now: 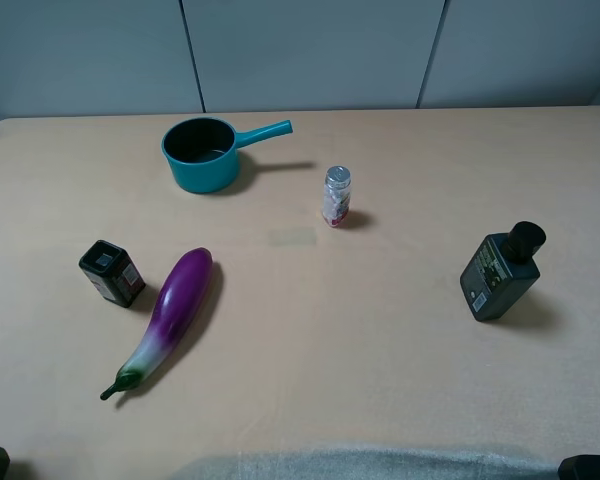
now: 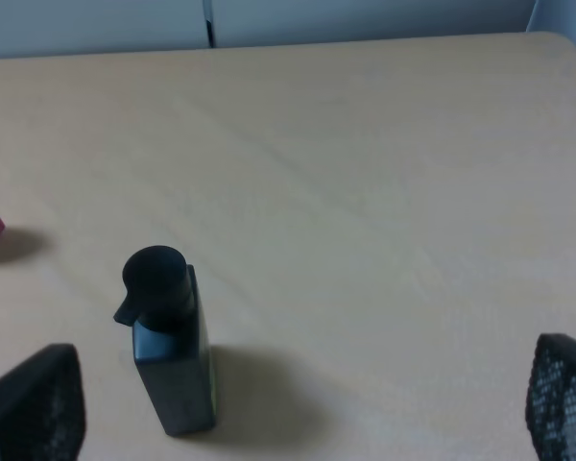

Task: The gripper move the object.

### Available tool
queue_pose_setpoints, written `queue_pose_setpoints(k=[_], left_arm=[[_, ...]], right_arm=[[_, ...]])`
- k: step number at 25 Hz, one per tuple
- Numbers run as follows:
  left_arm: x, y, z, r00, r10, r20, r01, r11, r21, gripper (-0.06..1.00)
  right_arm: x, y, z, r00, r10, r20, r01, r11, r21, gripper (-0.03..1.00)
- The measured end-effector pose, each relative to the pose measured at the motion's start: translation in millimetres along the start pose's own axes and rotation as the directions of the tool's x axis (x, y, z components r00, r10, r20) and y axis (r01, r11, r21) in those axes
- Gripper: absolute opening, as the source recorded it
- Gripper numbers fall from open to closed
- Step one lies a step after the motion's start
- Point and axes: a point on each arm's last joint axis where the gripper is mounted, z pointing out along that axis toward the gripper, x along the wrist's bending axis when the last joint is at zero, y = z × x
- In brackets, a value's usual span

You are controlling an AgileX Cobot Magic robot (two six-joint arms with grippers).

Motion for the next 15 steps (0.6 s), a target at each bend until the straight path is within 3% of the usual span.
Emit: queue_pose_setpoints(k=[15], left_arm=[[0.0,0.0,0.0,1.0,0.0,0.0,0.0,1.0,0.0,0.9]], right_arm=[[-0.9,0.0,0.0,1.0,-0.006,0.01,0.006,1.0,0.0,0.69]])
